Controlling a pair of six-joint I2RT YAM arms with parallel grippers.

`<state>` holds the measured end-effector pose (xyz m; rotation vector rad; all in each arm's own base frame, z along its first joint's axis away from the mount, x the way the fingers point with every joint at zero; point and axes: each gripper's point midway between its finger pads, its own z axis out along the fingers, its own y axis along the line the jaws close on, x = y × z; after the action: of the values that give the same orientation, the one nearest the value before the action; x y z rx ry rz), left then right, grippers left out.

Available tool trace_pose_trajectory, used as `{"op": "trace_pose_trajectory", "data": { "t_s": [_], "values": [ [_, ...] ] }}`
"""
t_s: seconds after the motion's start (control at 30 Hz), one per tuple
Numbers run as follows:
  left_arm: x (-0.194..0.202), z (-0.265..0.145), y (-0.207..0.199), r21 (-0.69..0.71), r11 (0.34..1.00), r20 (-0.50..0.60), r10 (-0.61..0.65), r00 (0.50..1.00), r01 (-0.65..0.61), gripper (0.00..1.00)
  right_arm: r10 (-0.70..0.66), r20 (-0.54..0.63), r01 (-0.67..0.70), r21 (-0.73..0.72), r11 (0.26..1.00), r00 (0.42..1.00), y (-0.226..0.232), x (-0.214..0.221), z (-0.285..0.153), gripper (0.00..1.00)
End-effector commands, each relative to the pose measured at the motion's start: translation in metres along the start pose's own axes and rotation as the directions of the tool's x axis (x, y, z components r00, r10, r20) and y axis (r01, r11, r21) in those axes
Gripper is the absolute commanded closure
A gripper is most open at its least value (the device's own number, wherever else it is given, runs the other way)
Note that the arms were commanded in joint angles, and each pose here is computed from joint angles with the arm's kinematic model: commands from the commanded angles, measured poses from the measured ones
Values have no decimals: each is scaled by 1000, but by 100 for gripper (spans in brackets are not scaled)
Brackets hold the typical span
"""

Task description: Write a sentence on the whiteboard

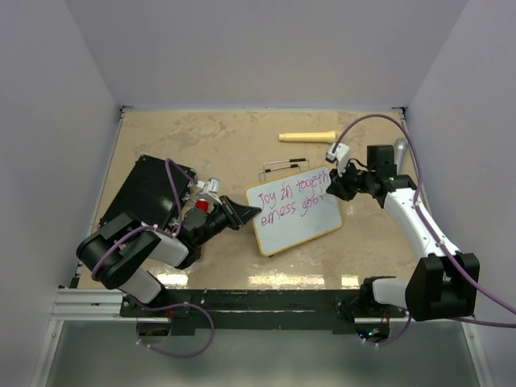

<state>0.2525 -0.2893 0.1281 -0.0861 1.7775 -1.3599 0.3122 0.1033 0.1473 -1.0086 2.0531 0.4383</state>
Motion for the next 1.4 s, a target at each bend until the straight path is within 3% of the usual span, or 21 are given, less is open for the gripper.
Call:
{"op": "trace_pose_trajectory", "data": {
  "t_s": [0.0,0.57,1.13,1.37],
  "values": [
    [-17,0,-32,142,988,74,56,996,-66,100,-39,72,41,-32,999,997,1,-23,-2,100],
    [-19,0,-33,142,987,79,59,995,-70,100,-44,-45,42,-51,998,998,11,13,-4,100],
    [-19,0,-33,144,987,76,61,995,-72,100,-35,37,34,34,999,999,-12,-20,-3,100],
    [-18,0,-33,143,987,74,61,995,-71,100,-29,-4,29,6,1000,1000,-6,-6,-1,100]
  ]
}}
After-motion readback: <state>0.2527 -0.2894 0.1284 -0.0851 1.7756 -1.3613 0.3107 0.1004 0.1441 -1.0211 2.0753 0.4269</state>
